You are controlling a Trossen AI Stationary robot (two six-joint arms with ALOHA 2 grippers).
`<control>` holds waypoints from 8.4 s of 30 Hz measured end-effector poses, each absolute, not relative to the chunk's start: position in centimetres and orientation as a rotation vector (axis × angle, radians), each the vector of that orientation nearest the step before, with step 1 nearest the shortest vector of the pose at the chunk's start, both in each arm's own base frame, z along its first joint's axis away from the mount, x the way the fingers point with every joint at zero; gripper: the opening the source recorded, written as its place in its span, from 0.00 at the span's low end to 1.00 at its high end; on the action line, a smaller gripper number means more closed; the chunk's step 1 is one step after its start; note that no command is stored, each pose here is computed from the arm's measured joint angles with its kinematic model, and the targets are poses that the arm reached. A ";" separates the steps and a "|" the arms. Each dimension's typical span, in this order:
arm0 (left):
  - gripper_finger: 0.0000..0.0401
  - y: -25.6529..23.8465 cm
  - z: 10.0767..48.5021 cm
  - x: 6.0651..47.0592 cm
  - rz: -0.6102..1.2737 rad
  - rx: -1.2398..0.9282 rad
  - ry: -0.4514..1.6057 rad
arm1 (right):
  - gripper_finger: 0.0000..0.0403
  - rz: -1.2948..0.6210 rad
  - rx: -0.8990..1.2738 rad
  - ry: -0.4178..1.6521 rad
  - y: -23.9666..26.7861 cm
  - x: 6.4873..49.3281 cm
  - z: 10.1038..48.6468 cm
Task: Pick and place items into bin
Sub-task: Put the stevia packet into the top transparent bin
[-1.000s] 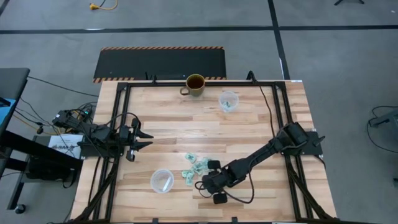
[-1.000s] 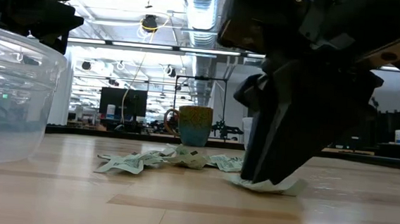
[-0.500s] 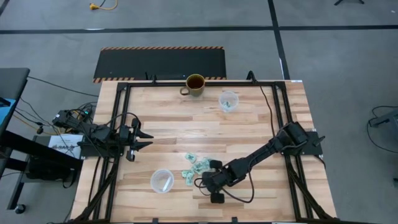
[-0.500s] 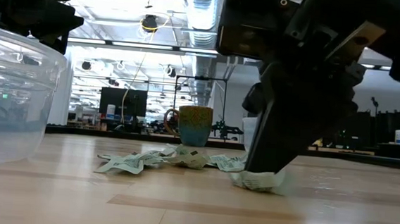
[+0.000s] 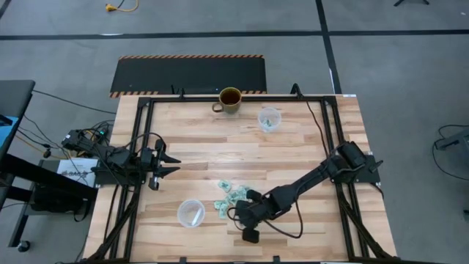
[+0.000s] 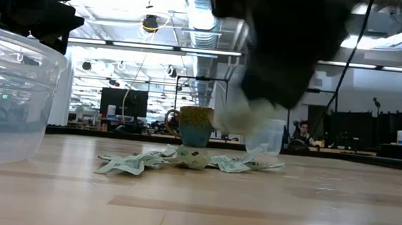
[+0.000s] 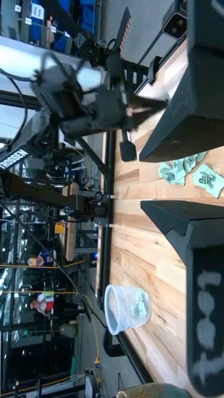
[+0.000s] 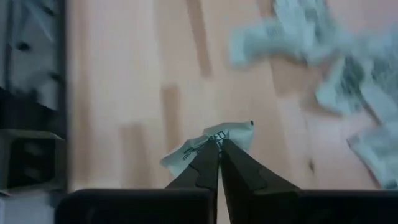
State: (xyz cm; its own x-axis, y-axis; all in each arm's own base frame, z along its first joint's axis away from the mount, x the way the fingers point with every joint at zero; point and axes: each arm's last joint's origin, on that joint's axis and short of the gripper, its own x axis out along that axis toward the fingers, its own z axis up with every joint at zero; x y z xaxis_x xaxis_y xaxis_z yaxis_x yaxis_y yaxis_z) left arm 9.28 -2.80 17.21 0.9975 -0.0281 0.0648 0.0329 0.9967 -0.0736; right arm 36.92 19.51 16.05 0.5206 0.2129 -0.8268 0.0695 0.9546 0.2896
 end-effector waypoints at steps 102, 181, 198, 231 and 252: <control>0.24 -2.8 17.2 9.3 -0.031 -0.075 -0.063 | 0.27 -0.126 0.075 1.493 6.3 37.4 28.5; 0.24 -2.9 16.8 9.6 -0.030 -0.056 -0.017 | 0.00 -0.211 0.122 1.748 10.7 38.2 18.0; 0.24 -2.9 16.8 9.6 -0.030 -0.055 -0.017 | 0.00 -0.231 0.186 1.614 9.9 35.9 24.7; 0.24 -2.9 16.8 9.6 -0.030 -0.055 -0.017 | 0.00 -0.312 0.164 1.287 3.0 31.4 34.4; 0.24 -2.9 16.8 9.6 -0.030 -0.055 -0.017 | 0.00 -0.419 0.148 1.300 -8.5 30.7 34.3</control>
State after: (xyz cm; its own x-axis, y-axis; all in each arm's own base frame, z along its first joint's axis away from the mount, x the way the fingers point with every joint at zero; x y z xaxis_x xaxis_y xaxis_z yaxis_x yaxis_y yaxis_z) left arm 9.60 -2.93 16.81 0.9994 -0.0293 0.0177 0.0302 0.9980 -0.0551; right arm 30.65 -8.54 34.31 0.2051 -0.2170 -0.9544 0.3807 0.9160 -0.1264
